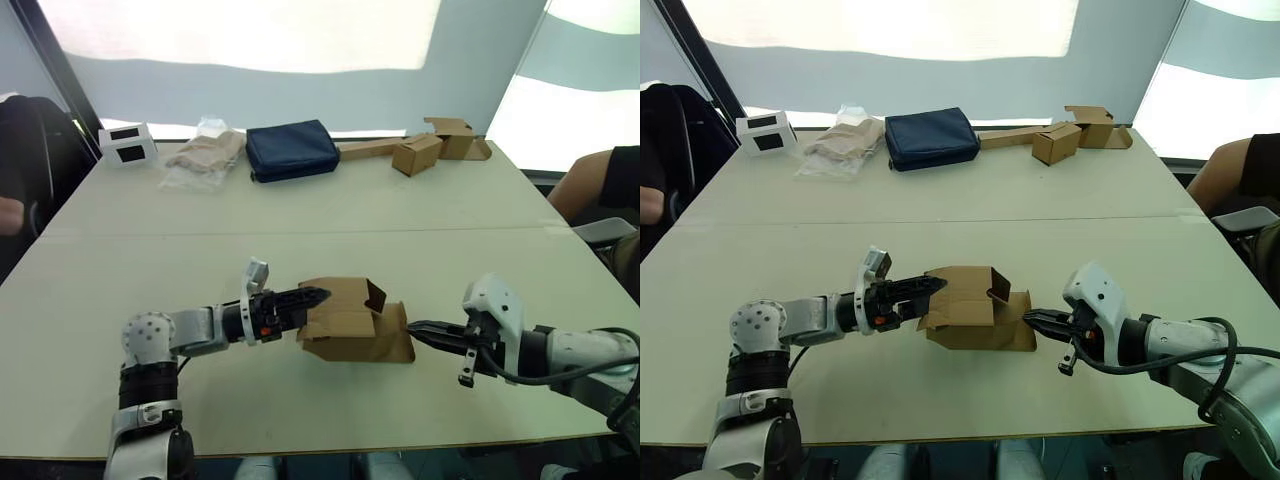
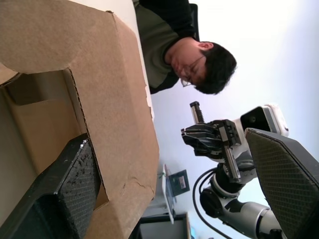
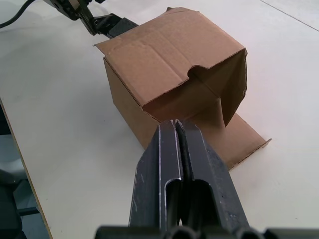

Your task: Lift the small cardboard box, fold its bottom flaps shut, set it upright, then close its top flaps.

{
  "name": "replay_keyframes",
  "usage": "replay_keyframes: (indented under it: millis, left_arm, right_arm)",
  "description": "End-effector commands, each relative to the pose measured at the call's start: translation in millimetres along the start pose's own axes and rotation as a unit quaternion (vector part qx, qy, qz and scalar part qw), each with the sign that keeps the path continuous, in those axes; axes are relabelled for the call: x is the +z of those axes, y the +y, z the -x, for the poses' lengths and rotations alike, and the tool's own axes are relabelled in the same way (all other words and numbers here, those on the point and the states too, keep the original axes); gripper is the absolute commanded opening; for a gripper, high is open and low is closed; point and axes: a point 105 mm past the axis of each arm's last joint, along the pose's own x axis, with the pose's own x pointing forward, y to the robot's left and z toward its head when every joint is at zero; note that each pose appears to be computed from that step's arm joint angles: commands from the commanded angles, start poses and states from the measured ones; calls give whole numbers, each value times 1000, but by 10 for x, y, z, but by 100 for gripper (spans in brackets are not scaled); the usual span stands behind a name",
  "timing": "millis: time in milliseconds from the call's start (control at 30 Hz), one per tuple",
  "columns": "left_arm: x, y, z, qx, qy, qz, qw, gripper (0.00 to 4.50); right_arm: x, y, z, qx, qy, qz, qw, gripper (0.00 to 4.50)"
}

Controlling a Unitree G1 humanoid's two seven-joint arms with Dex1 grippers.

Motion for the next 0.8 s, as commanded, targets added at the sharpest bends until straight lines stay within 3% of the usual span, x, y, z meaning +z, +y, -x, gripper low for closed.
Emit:
replay_keyframes:
  millis: [33, 333, 467, 800]
  left_arm:
    - [29, -136, -37, -33, 5, -11, 999, 445]
    - [-214, -19, 23, -27, 43, 22, 998, 445]
    - [-276, 193, 80, 6, 33, 55, 998, 445]
    - [-107, 223, -227, -23, 26, 49, 998, 445]
  right_arm:
    - [94, 41, 33, -4, -14, 20, 1000, 0]
    - [65, -14, 3, -22, -9, 33, 999, 0]
    - [91, -47, -31, -25, -16, 36, 999, 0]
    - [124, -191, -99, -34, -22, 44, 998, 0]
